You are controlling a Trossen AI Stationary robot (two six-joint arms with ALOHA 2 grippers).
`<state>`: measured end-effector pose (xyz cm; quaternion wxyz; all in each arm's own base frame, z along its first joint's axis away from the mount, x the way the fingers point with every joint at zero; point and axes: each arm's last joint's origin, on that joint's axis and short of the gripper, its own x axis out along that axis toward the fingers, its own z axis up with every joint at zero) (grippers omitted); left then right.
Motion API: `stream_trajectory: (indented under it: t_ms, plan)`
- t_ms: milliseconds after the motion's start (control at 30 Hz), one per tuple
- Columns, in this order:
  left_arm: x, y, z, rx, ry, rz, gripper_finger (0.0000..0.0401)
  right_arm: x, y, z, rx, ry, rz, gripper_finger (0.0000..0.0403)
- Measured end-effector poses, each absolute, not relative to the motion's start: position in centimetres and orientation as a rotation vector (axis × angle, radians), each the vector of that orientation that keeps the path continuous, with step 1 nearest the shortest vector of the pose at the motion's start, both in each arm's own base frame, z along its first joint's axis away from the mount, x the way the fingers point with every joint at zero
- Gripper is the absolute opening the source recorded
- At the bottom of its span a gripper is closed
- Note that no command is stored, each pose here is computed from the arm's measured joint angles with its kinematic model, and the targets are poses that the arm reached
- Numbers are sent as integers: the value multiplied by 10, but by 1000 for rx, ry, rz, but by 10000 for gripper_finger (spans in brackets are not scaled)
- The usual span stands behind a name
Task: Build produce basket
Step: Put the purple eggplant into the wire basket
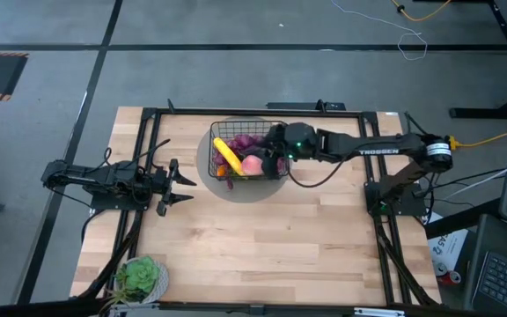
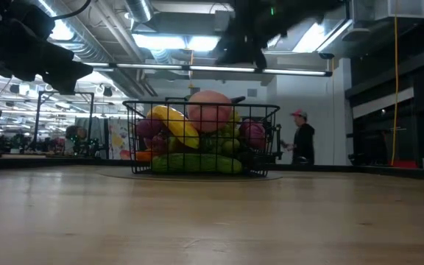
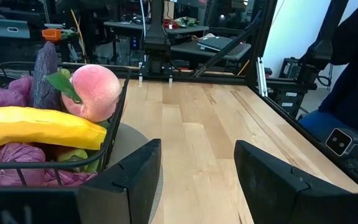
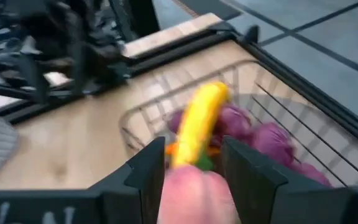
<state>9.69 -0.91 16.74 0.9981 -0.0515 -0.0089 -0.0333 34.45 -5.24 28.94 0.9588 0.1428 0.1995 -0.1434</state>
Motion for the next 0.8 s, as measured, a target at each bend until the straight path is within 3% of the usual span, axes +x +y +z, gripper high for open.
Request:
stream_trajectory:
  t_ms: [200,400,800]
  plan:
    - [97,-9,167,-103,-18,-67,199,334,-75,257,344,351,-299,158]
    - [97,-9,167,-103,-17,-67,199,326,-97,250,366,328,-351,158]
    - [97,-9,167,-103,-17,-67,199,306,-101,211,435,440,-409,158]
